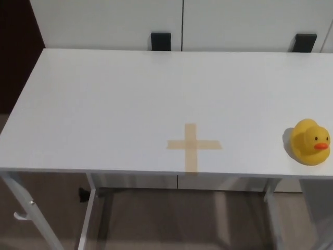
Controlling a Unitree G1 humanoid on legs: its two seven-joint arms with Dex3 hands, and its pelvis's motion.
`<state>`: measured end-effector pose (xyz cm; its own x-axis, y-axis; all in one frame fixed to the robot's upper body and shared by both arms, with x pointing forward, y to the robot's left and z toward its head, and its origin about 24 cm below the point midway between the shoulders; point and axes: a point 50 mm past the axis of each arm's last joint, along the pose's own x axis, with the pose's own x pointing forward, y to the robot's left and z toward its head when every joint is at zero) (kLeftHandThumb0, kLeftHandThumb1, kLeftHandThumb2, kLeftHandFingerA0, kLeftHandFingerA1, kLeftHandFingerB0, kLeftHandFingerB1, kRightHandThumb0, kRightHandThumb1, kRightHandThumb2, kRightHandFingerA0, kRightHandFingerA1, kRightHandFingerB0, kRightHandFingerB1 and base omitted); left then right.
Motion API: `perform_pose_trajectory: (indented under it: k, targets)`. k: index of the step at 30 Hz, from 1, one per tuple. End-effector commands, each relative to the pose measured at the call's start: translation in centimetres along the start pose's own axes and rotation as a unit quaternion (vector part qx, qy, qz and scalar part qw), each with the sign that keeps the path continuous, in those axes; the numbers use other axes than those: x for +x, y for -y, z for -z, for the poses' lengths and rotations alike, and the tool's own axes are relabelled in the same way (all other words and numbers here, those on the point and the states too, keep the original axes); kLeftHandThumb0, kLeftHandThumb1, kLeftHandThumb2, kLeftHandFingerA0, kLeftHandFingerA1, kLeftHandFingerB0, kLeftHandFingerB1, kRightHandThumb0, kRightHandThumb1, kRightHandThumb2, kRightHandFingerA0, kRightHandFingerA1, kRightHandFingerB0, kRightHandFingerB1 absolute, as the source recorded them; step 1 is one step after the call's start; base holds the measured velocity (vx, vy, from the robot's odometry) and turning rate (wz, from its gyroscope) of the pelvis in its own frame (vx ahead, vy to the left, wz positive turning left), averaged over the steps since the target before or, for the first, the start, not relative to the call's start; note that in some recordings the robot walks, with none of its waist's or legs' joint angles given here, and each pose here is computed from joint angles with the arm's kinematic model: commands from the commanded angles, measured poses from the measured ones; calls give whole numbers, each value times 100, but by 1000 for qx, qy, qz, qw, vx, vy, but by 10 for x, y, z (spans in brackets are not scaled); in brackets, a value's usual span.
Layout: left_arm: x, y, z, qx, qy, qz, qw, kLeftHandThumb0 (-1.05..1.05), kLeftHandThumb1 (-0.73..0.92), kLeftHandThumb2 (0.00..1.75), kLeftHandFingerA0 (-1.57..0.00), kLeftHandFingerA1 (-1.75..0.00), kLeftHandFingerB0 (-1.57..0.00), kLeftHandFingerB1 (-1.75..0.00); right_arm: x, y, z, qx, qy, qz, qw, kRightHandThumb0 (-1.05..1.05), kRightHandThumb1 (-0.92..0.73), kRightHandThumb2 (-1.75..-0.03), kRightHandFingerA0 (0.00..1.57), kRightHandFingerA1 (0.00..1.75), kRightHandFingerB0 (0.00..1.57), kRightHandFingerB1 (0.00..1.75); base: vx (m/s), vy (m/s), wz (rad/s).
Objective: The robot uses its right hand to push the yellow duck toy to the center of the white desk.
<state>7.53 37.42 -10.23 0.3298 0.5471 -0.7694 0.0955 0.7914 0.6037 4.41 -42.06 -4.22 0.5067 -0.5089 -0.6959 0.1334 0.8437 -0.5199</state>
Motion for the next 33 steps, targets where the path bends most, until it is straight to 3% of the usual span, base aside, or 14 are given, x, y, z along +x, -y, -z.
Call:
perform_pose_trajectory:
  k: [1,4,5,7,8,14,16,18,19,23,24,26,27,33]
  targets:
    - [0,-4,2,-3,7,-11,1000,-15,61,87,-85,-82,-87,-87,-10,19,-6,59,30,36,997,-38,-59,-57,23,84,15,59,0,0,0]
    - [-1,-4,2,0,8,-12,1000,-14,60,85,-86,-81,-86,-87,-9,42,-30,80,53,67,993,-71,-73,-62,0,64,0,46,0,0,0]
    - [-1,-5,3,-1,8,-11,1000,-15,59,86,-87,-82,-89,-87,-6,52,-44,108,69,75,989,-83,-59,-98,0,53,0,36,0,0,0]
    - [-1,-6,3,-3,8,-13,1000,-16,62,83,-87,-81,-88,-86,-6,64,-63,137,100,84,982,-81,-79,-67,0,60,0,34,0,0,0]
    - [-1,-7,2,-2,10,-14,1000,-16,60,89,-85,-84,-88,-88,-6,71,-81,144,128,93,977,-88,-67,-105,0,53,0,34,0,0,0]
    - [-1,-7,-1,-6,19,-13,1000,-13,59,88,-85,-85,-88,-89,-15,88,-162,162,248,122,947,-84,-69,-110,0,57,4,35,0,0,0]
    - [-1,-5,1,-8,15,-13,1000,-13,59,87,-86,-83,-89,-88,-23,87,-184,169,285,121,936,-88,-74,-78,0,63,0,42,0,0,0]
    - [-1,-4,1,-7,14,-12,1000,-14,60,86,-86,-83,-87,-88,-27,84,-200,173,309,115,928,-82,-67,-108,0,58,4,44,0,0,0]
    - [0,-5,0,-8,14,-12,1000,-14,60,89,-85,-83,-85,-86,-30,78,-215,172,333,109,921,-88,-88,-66,0,59,7,47,0,0,0]
    - [-1,-4,0,-10,16,-11,1000,-13,59,89,-85,-83,-89,-89,-35,57,-256,151,385,88,906,-87,-75,-112,1,31,10,33,0,0,0]
    - [-1,-4,0,-8,19,-9,1000,-14,59,90,-84,-82,-87,-88,-35,48,-268,151,399,73,901,-78,-92,-69,0,28,7,23,0,0,0]
    - [-1,-3,-1,-7,20,-9,1000,-14,59,90,-84,-82,-87,-88,-36,45,-273,151,404,68,899,-78,-92,-69,0,28,7,23,0,0,0]
    - [0,-3,-1,-9,18,-10,1000,-16,60,88,-85,-84,-86,-88,-35,41,-278,147,409,63,899,-73,-69,-107,1,35,8,39,0,0,0]
    - [0,-5,-1,-13,17,-10,1000,-15,61,90,-84,-82,-85,-88,-31,5,-311,89,434,11,897,-81,-76,-117,1,21,4,21,0,0,0]
